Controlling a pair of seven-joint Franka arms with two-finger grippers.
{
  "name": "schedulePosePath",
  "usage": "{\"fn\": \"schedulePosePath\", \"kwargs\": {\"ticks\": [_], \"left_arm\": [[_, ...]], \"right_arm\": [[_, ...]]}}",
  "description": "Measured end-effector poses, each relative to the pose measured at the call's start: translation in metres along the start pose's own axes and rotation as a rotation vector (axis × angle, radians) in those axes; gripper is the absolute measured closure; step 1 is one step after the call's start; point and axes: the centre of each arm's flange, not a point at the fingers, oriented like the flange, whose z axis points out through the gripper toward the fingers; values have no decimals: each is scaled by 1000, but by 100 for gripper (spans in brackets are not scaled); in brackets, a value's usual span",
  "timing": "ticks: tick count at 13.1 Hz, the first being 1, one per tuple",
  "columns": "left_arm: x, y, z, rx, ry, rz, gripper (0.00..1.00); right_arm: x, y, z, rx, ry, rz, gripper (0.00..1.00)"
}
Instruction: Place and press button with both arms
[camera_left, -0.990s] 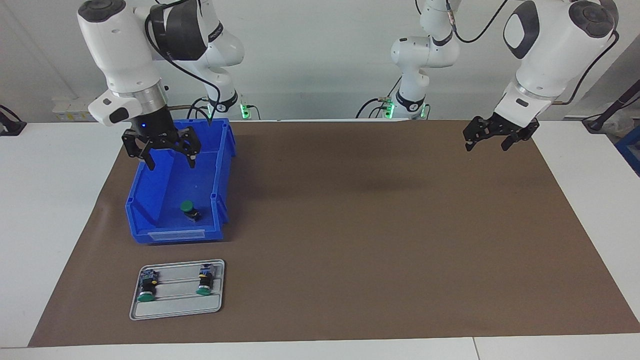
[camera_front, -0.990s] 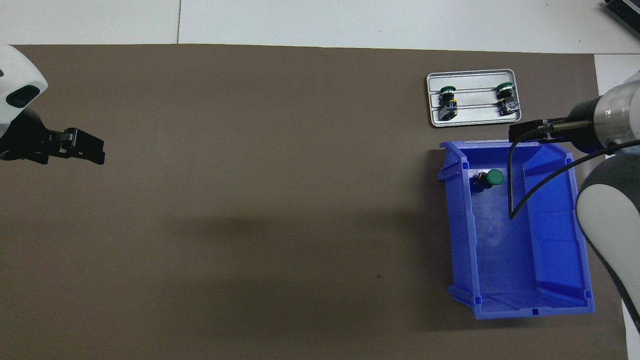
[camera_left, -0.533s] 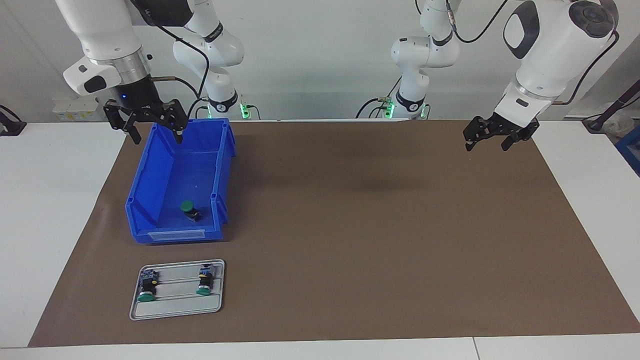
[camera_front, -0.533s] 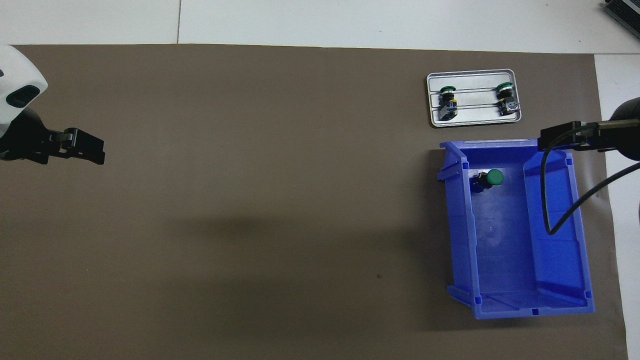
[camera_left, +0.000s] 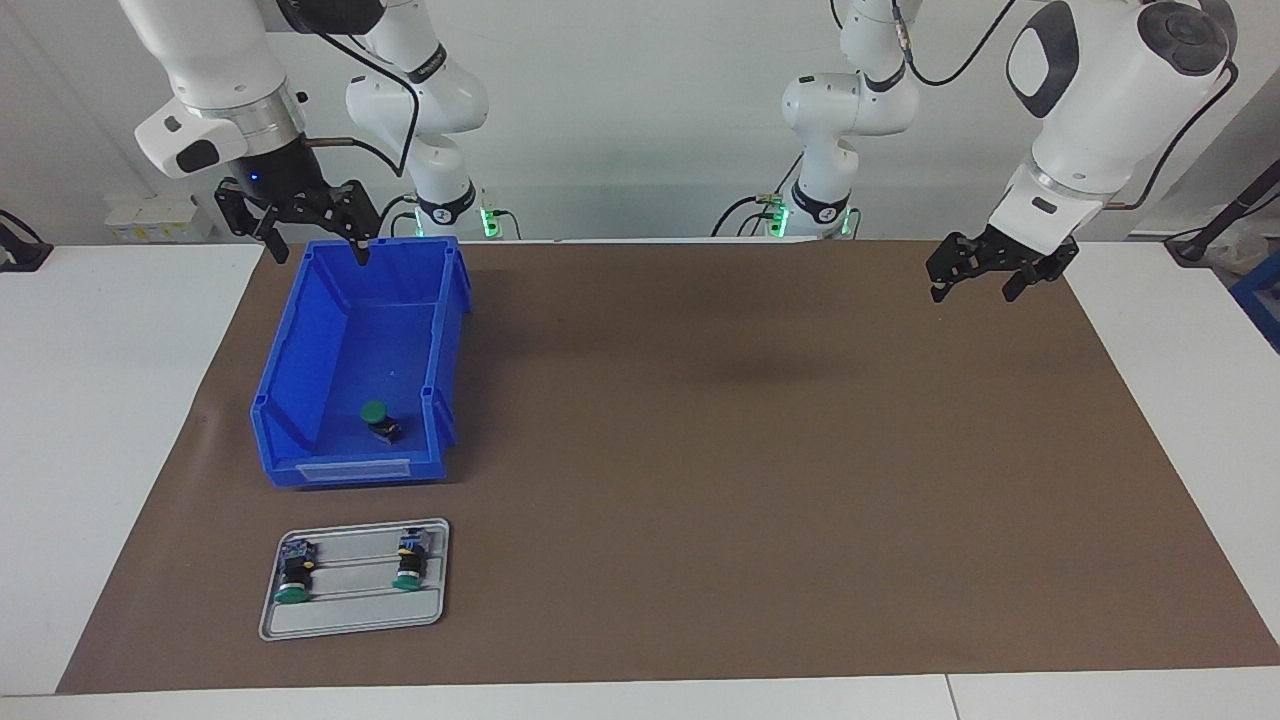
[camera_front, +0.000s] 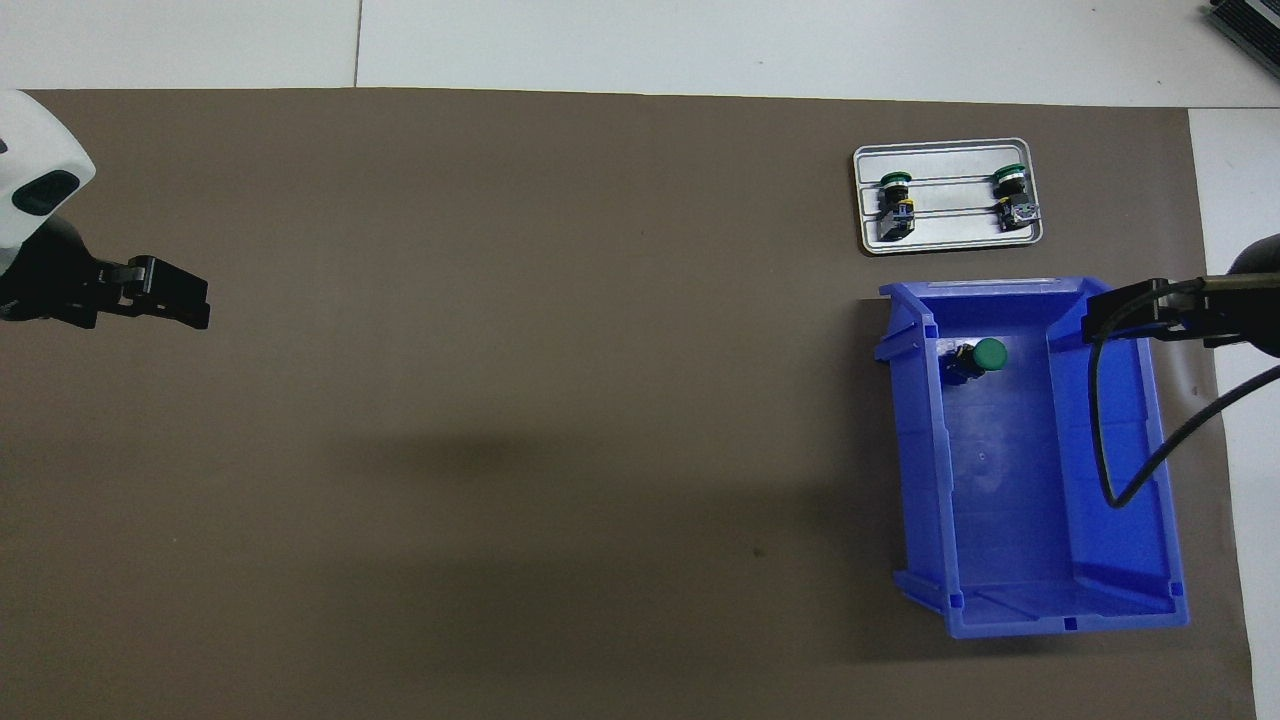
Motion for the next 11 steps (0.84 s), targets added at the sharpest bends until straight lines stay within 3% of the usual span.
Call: {"fn": "schedulePosePath", "kwargs": {"ticks": [11], "left_arm": [[0,0,0,0,0,0,0]], "right_arm": [[-6,0,4,-2,-17,9,0]]}}
